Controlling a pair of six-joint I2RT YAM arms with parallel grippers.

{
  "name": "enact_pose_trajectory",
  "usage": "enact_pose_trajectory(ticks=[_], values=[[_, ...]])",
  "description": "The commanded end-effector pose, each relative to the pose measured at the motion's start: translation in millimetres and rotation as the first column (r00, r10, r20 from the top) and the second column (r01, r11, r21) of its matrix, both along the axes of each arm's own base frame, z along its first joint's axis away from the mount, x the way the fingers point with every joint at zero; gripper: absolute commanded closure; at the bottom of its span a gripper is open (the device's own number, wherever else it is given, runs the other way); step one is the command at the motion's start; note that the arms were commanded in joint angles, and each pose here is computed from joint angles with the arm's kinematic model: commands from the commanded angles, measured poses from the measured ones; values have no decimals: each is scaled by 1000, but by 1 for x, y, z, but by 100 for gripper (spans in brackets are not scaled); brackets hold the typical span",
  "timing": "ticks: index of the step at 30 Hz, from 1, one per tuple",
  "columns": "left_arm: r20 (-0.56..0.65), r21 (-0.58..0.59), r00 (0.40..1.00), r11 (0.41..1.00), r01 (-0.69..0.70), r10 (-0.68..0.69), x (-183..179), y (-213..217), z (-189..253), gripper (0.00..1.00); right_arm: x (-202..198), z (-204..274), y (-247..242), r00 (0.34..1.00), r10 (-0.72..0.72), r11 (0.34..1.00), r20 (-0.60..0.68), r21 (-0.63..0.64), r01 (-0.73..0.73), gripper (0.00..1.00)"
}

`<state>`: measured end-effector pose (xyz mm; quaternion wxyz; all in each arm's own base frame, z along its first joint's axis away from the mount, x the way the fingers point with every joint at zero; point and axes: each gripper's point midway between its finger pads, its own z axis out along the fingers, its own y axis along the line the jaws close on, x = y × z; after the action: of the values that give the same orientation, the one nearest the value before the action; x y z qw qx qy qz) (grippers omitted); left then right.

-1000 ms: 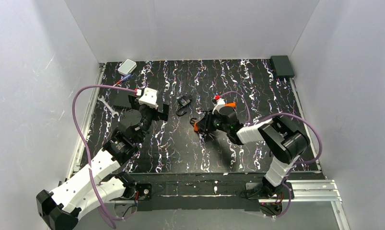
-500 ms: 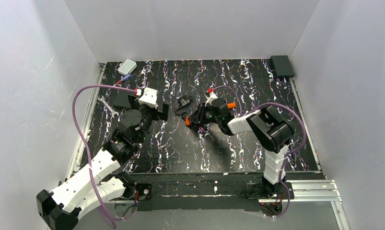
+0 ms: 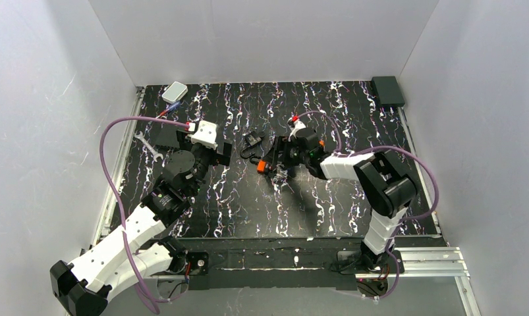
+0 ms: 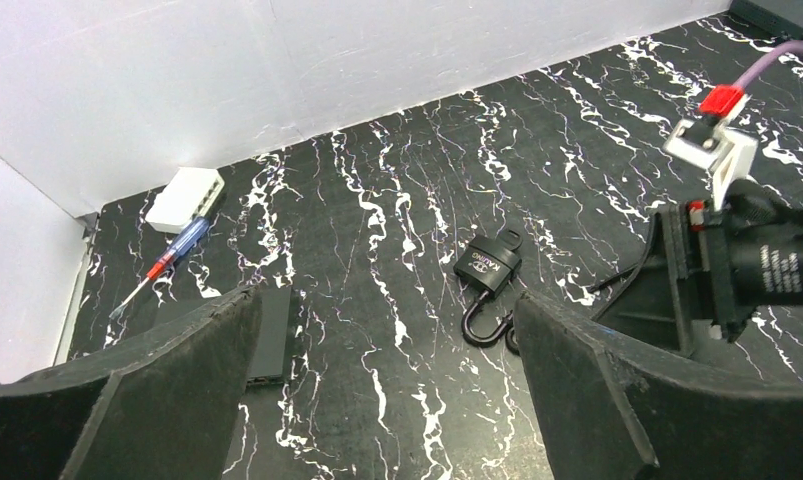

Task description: Unlock with the key

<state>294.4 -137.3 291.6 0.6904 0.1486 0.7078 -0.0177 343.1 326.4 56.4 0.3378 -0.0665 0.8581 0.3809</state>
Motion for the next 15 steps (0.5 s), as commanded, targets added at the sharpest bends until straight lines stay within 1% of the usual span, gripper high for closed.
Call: enact_pose_trajectory(ticks=[1,5,6,9,13,15], values=[[12,25,1000,999,-23,23,1,6,1,6,21,56,-12,989,-23,998,147,-50,30,15],[19,29,1000,999,-16,15,0,7,2,7,25,101,-21,969,-31,996,247,-76,52,12],[21,29,1000,999,-14,14,-1,7,3,8,25,118,-25,959,-35,996,280,-73,58,10],[26,25,1000,1000,-11,10,-2,7,4,8,22,159,-35,927,-46,995,372,-68,76,2],[32,21,999,1000,-4,3,-4,7,6,8,11,213,-53,866,-77,994,494,-34,108,2],[34,21,999,1000,3,-3,-4,6,7,8,4,235,-65,835,-116,990,537,-4,139,2]])
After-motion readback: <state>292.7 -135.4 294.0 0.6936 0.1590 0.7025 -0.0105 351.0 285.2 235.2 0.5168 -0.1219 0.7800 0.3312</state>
